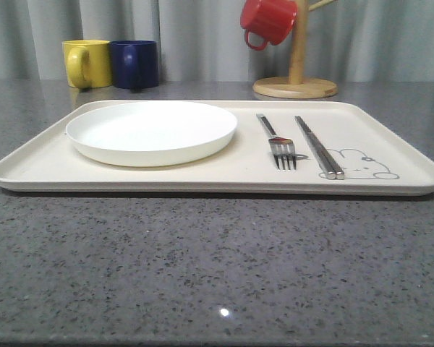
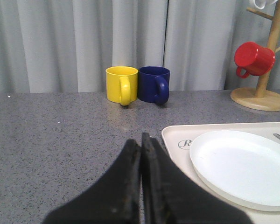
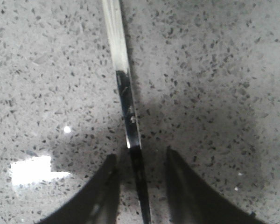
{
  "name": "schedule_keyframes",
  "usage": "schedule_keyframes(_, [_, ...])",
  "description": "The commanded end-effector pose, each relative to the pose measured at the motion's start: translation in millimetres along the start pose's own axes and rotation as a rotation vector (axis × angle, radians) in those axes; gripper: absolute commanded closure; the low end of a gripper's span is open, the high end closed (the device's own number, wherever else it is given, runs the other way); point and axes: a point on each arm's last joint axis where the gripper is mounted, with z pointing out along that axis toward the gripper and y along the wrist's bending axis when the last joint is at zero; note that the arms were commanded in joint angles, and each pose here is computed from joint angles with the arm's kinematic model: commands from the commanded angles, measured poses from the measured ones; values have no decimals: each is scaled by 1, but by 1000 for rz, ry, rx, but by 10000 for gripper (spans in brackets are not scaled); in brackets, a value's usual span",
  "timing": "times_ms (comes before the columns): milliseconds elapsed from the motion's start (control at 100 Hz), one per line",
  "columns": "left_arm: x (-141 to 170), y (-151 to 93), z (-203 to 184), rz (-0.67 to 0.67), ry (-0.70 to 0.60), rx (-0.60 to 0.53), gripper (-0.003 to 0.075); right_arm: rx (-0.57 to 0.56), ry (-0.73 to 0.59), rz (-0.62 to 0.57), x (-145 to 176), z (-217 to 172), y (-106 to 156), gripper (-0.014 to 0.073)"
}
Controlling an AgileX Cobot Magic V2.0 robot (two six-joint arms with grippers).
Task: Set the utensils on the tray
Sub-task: 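Raise the right gripper and move it to the spoon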
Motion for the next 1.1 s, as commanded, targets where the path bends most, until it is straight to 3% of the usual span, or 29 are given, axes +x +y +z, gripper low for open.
schedule_keyframes(0, [-16,2,-1,-6,-101,-27,738,0,-98,-5,-9,-22,-1,462])
schedule_keyframes(100, [-16,2,-1,-6,-101,-27,738,0,-95,-5,-9,-22,-1,583])
schedule_keyframes(200, [-16,2,-1,-6,-101,-27,738,0,-95,0,-9,-22,-1,646])
schedule_keyframes(390, [-16,2,-1,-6,-101,-27,738,-10,-108,6,-7,-32,0,651])
schedule_keyframes(550, [-16,2,-1,-6,-101,-27,738,-55,-180,10,-2,-66,11,651])
schedule_keyframes(790, [-16,2,-1,-6,-101,-27,738,-151,-265,-39,20,-118,54,651])
schedule_keyframes(1090, [-16,2,-1,-6,-101,-27,738,-263,-288,-92,38,-128,123,651])
